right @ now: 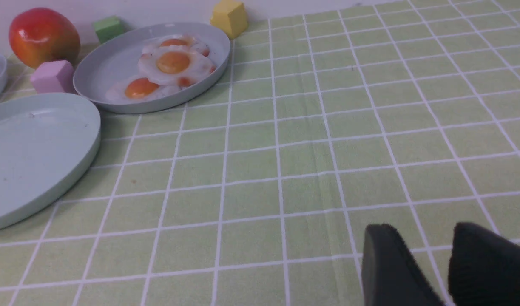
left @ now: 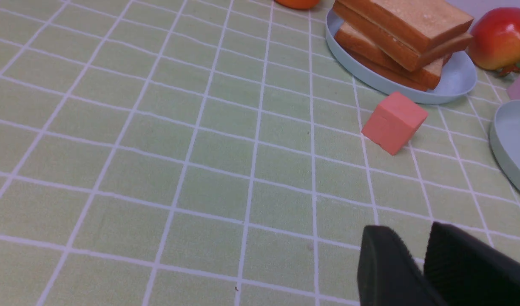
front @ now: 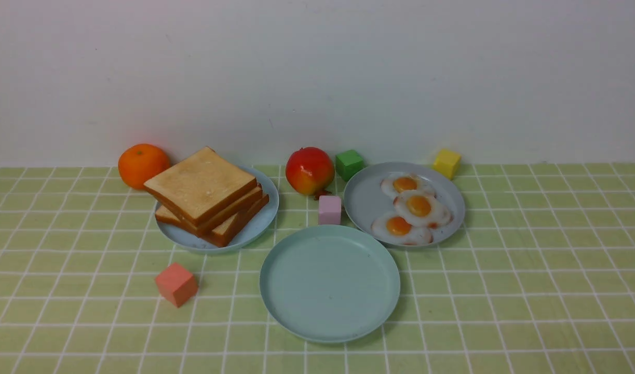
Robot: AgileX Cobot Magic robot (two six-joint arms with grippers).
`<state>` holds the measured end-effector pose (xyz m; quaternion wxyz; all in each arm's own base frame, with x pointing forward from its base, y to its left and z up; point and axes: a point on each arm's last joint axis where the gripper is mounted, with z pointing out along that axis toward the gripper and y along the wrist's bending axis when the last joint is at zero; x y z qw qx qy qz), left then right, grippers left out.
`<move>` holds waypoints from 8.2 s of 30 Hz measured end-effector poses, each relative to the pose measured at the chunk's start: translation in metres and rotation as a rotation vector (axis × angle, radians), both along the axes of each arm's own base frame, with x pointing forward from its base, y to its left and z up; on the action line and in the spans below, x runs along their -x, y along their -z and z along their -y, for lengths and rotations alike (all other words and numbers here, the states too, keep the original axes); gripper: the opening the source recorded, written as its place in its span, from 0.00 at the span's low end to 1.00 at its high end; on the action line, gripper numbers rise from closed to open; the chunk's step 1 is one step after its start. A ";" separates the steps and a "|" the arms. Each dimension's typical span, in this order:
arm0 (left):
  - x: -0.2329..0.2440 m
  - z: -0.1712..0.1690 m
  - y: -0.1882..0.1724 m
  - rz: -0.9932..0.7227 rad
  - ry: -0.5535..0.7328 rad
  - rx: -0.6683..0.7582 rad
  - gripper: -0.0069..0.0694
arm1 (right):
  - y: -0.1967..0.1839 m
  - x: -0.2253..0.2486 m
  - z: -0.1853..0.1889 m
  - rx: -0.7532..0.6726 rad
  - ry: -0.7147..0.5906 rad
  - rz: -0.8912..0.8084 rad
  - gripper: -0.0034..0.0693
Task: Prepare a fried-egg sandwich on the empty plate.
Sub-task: Use the left arm to grab a slice of bread, then use the left arm to put a slice of bread into the empty plate in the middle, then use the right arm to grab a fried egg
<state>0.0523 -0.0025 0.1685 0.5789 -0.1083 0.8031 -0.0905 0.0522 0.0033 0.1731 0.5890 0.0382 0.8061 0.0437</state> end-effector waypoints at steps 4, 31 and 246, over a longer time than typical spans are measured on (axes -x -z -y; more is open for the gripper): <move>0.000 0.000 0.000 0.000 0.000 0.000 0.30 | 0.000 0.000 0.000 0.000 0.000 0.000 0.38; -0.001 0.004 -0.052 0.309 -0.064 0.772 0.32 | 0.000 0.000 0.000 0.000 0.000 0.000 0.38; -0.020 0.064 -0.185 0.104 0.779 -0.164 0.07 | -0.096 -0.332 -0.122 -0.099 -0.479 -0.752 0.46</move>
